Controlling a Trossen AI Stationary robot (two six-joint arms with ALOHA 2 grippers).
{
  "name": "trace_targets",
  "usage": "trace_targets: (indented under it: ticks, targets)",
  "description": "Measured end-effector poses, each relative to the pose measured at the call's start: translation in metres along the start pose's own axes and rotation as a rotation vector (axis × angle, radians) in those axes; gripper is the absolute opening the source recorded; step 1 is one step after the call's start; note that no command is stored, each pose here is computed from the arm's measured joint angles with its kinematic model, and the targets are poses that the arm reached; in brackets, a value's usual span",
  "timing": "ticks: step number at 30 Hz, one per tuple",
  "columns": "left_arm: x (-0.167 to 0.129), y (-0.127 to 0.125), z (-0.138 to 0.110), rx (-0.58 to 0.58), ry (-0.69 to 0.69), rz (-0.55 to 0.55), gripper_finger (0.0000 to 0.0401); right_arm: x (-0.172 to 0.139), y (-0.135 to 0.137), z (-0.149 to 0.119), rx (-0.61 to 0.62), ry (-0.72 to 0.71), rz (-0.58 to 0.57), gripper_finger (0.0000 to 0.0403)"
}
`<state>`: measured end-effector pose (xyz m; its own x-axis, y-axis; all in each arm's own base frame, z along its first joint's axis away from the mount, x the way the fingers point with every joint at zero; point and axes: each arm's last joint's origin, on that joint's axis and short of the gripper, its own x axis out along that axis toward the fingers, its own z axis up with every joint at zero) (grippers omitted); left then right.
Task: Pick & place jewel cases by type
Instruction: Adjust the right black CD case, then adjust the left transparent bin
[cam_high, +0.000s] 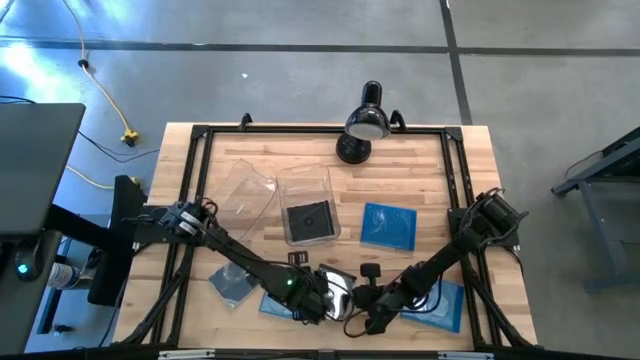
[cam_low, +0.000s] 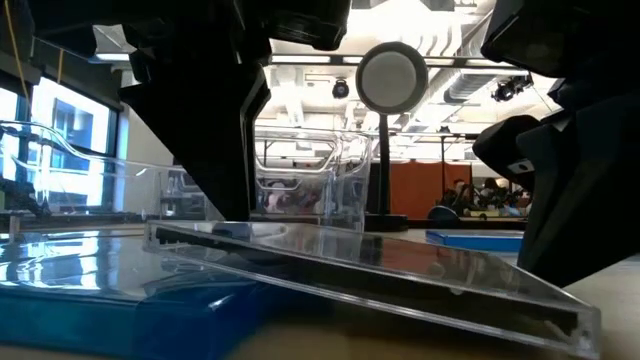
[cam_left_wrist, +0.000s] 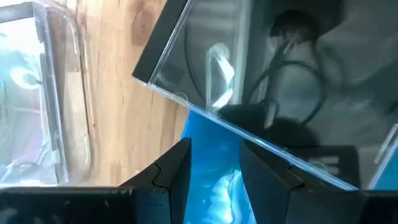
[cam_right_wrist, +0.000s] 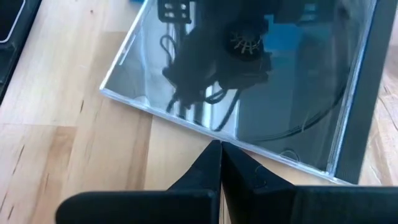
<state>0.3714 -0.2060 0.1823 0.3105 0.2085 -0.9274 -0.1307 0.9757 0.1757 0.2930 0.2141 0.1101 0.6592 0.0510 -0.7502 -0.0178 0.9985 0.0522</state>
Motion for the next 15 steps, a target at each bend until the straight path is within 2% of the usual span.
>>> trace_targets:
  ticks: [8, 12, 15]
  targets:
    - [0.000, 0.004, -0.006, -0.002, 0.064, 0.038, 0.0131, 0.000, -0.001, -0.001, -0.003, 0.008, -0.008, 0.0000]
    - [-0.002, 0.010, -0.011, -0.053, 0.077, 0.134, 0.0131, 0.000, -0.001, -0.001, -0.003, 0.010, -0.010, 0.0000]
    - [-0.014, 0.016, -0.011, -0.107, 0.063, 0.154, 0.0131, 0.000, -0.001, -0.001, -0.004, 0.012, -0.011, 0.0000]
